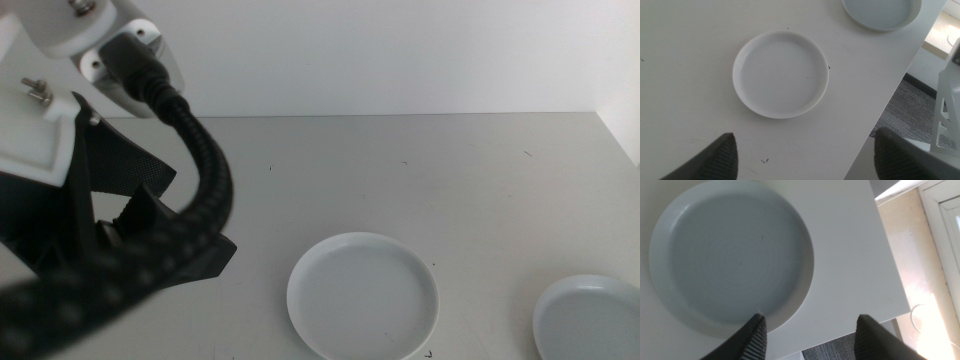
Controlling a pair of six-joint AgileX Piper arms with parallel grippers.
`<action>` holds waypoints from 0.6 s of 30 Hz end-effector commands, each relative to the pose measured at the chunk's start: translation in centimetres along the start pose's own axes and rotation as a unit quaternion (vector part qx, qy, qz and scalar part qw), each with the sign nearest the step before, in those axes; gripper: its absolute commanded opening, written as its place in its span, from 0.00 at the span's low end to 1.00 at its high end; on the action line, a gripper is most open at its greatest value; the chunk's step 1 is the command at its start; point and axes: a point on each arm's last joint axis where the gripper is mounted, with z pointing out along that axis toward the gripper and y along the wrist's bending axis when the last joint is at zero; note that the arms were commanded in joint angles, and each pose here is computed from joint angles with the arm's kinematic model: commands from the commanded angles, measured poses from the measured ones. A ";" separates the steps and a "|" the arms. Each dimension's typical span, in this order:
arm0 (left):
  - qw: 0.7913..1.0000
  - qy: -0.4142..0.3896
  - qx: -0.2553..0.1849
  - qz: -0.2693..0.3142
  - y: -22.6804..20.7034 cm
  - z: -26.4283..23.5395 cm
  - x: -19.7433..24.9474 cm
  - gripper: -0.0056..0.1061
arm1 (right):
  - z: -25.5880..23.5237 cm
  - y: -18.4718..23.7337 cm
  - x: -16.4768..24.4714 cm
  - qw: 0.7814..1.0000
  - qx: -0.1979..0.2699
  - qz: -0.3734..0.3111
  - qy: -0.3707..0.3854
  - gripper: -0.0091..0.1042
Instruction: Stack the three bowls on top of each other.
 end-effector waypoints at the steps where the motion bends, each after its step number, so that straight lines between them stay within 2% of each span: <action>1: 0.999 -0.048 0.004 0.000 -0.5 -1.1 -0.9 0.99 | 0.4 -0.3 -0.7 1.000 -0.010 -0.007 -0.021 0.48; 7: 0.999 -0.048 0.004 0.000 -0.5 -1.1 -0.9 0.99 | 3.5 -1.2 -1.4 0.999 -0.006 -0.041 -0.012 0.48; 12: 0.999 -0.048 0.004 0.000 -0.5 -1.1 -0.9 0.99 | 5.1 -2.1 -2.9 0.999 -0.015 0.002 -0.043 0.48; 18: 0.999 -0.048 0.004 0.000 -0.5 -1.1 -0.9 0.99 | 7.6 -2.3 -3.7 1.000 -0.024 0.011 -0.002 0.48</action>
